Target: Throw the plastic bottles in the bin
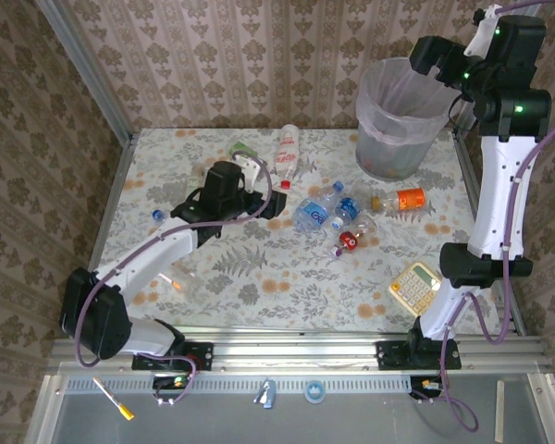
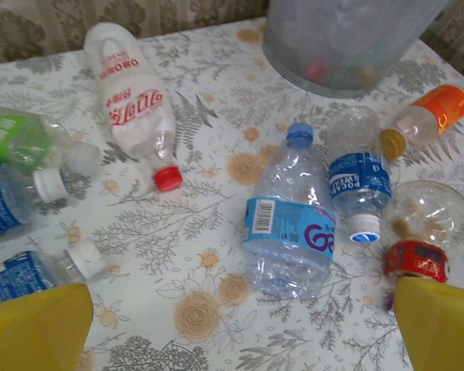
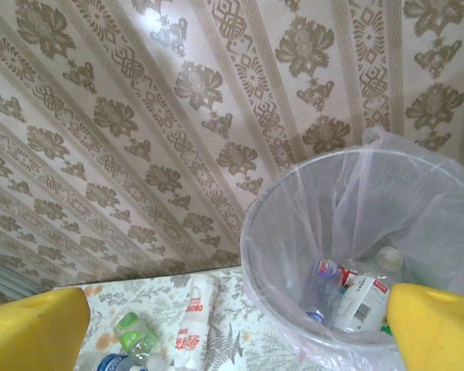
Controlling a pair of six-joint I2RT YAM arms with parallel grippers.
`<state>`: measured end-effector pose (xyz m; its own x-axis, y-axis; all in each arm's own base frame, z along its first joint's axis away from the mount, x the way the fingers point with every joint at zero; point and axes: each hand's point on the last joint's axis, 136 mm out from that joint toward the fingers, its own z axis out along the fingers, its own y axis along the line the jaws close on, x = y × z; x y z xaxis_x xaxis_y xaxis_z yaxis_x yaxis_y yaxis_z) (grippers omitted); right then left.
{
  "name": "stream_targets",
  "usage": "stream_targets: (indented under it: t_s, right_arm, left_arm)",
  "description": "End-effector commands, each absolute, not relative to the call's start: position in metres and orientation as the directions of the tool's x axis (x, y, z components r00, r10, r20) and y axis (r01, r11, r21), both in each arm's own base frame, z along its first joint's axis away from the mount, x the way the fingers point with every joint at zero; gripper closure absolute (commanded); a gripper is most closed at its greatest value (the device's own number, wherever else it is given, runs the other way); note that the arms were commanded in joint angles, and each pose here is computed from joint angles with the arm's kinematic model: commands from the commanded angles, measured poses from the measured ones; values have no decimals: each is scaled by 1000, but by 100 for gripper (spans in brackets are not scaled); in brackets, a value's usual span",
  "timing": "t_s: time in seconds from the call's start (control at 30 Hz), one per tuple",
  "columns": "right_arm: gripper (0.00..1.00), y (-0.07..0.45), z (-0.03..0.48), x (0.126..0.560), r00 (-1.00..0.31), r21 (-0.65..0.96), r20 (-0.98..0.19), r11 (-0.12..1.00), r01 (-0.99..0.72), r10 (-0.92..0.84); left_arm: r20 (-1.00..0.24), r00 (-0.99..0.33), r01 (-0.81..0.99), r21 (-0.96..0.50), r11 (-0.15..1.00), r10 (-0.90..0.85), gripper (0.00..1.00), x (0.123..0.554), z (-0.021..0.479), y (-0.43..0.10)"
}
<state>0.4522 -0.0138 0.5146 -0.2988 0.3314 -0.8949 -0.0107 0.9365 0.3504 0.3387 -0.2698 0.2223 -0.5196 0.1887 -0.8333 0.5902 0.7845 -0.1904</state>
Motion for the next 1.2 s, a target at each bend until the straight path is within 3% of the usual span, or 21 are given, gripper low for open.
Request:
stream_targets:
  t_s: [0.0, 0.57, 1.17]
  right_arm:
    - [0, -6, 512, 441, -332, 338, -893, 940, -46, 304]
    - [0, 16, 492, 409, -418, 372, -859, 921, -116, 294]
    - [0, 36, 464, 383, -485, 405, -827, 900, -162, 285]
  left_arm:
    - [-805, -559, 622, -248, 743, 199, 0, 336, 225, -282]
    - [-610, -714, 621, -324, 713, 345, 3, 346, 161, -325]
    - [-362, -829, 533, -277, 800, 427, 8, 354, 78, -342]
